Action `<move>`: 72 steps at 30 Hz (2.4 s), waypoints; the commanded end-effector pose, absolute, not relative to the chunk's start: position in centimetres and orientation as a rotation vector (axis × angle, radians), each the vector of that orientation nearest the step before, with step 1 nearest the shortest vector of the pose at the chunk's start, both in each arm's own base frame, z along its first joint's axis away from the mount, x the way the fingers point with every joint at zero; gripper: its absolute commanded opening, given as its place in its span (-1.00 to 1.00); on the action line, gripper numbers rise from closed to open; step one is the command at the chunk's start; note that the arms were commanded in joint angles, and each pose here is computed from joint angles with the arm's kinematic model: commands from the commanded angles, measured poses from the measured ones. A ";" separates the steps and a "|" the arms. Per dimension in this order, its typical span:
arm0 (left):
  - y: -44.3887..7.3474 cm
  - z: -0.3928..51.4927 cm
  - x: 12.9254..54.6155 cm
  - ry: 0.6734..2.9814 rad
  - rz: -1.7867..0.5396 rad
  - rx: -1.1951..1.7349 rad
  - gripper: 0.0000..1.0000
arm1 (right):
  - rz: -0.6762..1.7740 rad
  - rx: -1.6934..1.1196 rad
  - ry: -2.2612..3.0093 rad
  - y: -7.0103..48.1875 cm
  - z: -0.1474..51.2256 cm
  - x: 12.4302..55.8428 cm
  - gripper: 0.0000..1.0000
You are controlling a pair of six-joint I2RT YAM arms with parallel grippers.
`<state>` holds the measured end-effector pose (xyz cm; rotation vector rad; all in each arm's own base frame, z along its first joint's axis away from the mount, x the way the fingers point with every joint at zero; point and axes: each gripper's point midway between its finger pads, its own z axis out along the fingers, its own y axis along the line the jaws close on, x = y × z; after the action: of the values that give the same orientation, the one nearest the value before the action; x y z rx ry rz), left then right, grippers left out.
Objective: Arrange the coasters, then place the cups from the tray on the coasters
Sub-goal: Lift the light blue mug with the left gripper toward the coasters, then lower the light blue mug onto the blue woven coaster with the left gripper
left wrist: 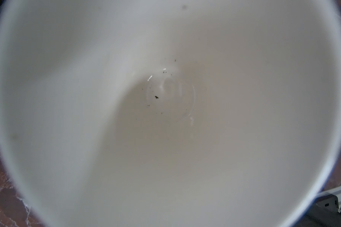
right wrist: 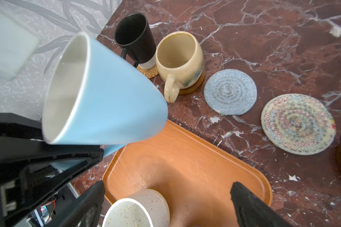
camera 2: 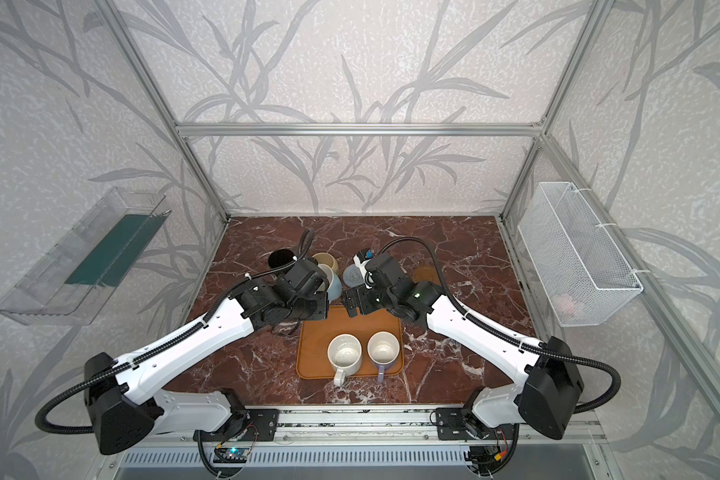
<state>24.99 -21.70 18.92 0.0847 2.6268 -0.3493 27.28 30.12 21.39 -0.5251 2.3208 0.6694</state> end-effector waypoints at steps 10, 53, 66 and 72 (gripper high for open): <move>-23.4 24.4 29.2 2.550 -0.570 0.178 -1.00 | 0.664 -0.438 2.268 28.5 24.6 28.8 0.98; -26.7 17.4 38.8 2.657 -0.467 0.112 -1.00 | 0.693 -0.142 2.465 26.0 19.8 32.5 0.98; -26.6 14.2 39.9 2.754 -0.335 0.100 -1.00 | 0.570 -0.044 2.510 23.6 16.8 32.6 0.98; -26.9 13.1 40.1 2.780 -0.267 0.098 -1.00 | 0.529 -0.042 2.532 22.8 16.7 32.4 0.98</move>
<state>39.04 -26.57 11.22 0.0868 2.8410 -0.3021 32.55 23.69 16.78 -0.0615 2.5158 0.5741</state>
